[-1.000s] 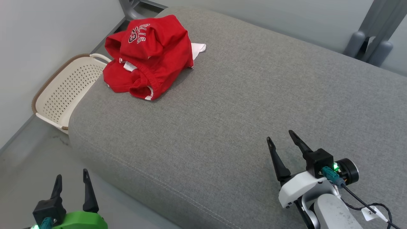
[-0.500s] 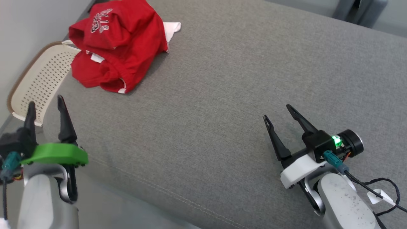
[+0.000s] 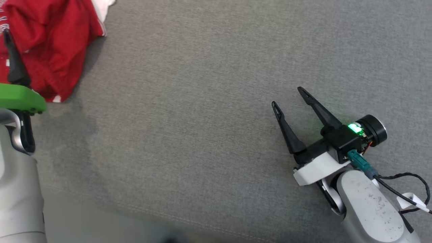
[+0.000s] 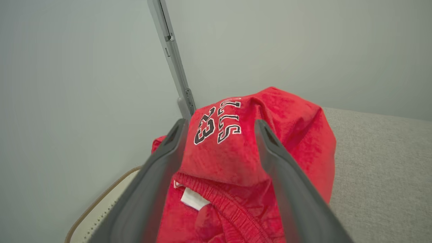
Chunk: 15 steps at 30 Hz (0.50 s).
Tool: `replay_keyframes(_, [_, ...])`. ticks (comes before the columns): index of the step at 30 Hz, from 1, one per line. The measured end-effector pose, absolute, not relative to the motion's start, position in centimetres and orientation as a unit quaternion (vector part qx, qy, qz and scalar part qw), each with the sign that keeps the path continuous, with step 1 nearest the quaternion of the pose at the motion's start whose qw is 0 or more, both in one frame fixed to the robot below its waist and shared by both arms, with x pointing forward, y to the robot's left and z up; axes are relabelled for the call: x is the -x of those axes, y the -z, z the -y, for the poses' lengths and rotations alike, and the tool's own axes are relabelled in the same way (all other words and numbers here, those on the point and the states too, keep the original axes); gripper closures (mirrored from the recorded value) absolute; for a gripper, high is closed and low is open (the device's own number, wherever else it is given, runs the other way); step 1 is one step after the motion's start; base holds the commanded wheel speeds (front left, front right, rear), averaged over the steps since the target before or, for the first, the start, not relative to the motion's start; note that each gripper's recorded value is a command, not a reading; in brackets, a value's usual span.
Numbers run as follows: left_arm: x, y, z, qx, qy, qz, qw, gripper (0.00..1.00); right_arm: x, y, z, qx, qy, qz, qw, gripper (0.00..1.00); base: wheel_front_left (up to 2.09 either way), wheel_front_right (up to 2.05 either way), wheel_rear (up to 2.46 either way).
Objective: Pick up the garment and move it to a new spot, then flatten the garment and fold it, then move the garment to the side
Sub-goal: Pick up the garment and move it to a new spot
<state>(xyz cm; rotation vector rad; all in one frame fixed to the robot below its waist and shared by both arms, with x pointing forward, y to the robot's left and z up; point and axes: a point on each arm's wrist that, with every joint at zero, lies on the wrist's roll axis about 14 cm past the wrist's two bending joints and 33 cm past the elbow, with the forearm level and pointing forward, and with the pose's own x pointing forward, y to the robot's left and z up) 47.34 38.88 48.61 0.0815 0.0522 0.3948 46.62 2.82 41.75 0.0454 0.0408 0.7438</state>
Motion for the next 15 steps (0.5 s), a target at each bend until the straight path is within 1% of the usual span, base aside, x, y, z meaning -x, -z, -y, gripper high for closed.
replay_keyframes(4, [-49.8, -46.6, -38.0, -0.057, -0.191, -0.046, 0.979, 0.0, -46.8, -40.7, -1.1, -0.027, -0.341, -0.033, 0.939, 0.0, 0.0, 0.0, 0.0])
replay_keyframes(7, [-49.9, -43.1, -38.0, -0.051, -0.213, -0.089, 0.972, 0.0, -46.7, -39.9, 0.1, -0.026, -0.328, -0.043, 0.943, 0.0, 0.0, 0.0, 0.0])
replay_keyframes(11, [-51.5, -41.6, -37.7, -0.053, -0.224, -0.1, 0.968, 0.0, -47.0, -39.0, 1.3, -0.029, -0.309, -0.053, 0.949, 0.0, 0.0, 0.0, 0.0])
replay_keyframes(12, [-51.7, -41.1, -37.5, -0.052, -0.225, -0.103, 0.967, 0.45, -47.1, -38.8, 1.6, -0.03, -0.304, -0.055, 0.951, 0.0, 0.0, 0.0, 0.0])
replay_keyframes(14, [-52.1, -40.3, -37.0, -0.054, -0.221, -0.11, 0.967, 1.0, -47.1, -38.4, 2.1, -0.03, -0.296, -0.059, 0.953, 0.0, 0.0, 0.0, 0.0])
replay_keyframes(15, [-52.3, -40.2, -36.7, -0.053, -0.22, -0.108, 0.968, 1.0, -47.2, -38.3, 2.2, -0.031, -0.293, -0.061, 0.954, 0.0, 0.0, 0.0, 0.0])
